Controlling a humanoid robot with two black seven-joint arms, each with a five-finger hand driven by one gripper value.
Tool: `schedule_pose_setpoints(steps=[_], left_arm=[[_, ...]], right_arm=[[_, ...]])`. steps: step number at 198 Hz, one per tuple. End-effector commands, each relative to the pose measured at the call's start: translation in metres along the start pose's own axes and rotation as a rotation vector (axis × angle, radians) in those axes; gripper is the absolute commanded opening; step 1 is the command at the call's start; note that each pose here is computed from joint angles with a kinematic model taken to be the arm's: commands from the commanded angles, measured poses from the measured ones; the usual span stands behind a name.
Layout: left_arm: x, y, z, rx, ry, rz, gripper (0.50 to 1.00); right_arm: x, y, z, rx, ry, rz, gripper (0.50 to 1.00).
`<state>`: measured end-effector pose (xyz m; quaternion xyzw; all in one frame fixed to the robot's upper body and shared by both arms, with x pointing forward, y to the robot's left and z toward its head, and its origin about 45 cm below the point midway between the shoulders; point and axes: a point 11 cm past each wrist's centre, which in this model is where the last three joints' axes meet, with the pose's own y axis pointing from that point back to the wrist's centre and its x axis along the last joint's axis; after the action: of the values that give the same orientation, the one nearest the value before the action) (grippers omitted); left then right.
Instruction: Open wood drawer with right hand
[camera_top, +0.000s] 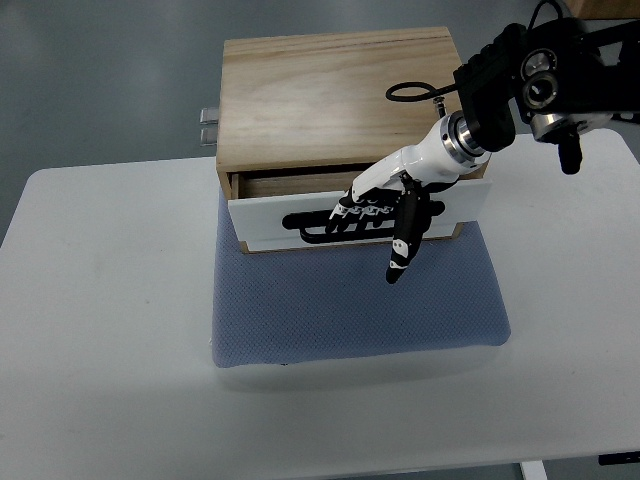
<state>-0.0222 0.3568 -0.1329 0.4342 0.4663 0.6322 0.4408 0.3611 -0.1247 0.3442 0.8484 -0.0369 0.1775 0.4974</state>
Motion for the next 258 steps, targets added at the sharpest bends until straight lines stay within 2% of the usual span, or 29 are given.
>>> schedule_pose_setpoints(steps=[1, 160, 245, 258], left_arm=[[0.0, 0.0, 0.0, 0.0, 0.0, 0.0, 1.0], [0.0, 0.0, 0.0, 0.0, 0.0, 0.0, 1.0], [0.0, 0.0, 0.0, 0.0, 0.0, 0.0, 1.0], [0.0, 0.0, 0.0, 0.0, 0.0, 0.0, 1.0]], right_arm=[[-0.003, 0.001, -0.001, 0.003, 0.007, -0.02, 0.944], [-0.026, 0.013, -0.025, 0.066, 0.022, -0.134, 0.944], [-0.005, 0.043, -0.053, 0.14, 0.063, -0.041, 0.944], [0.005, 0.059, -0.075, 0.203, 0.097, 0.01, 0.944]])
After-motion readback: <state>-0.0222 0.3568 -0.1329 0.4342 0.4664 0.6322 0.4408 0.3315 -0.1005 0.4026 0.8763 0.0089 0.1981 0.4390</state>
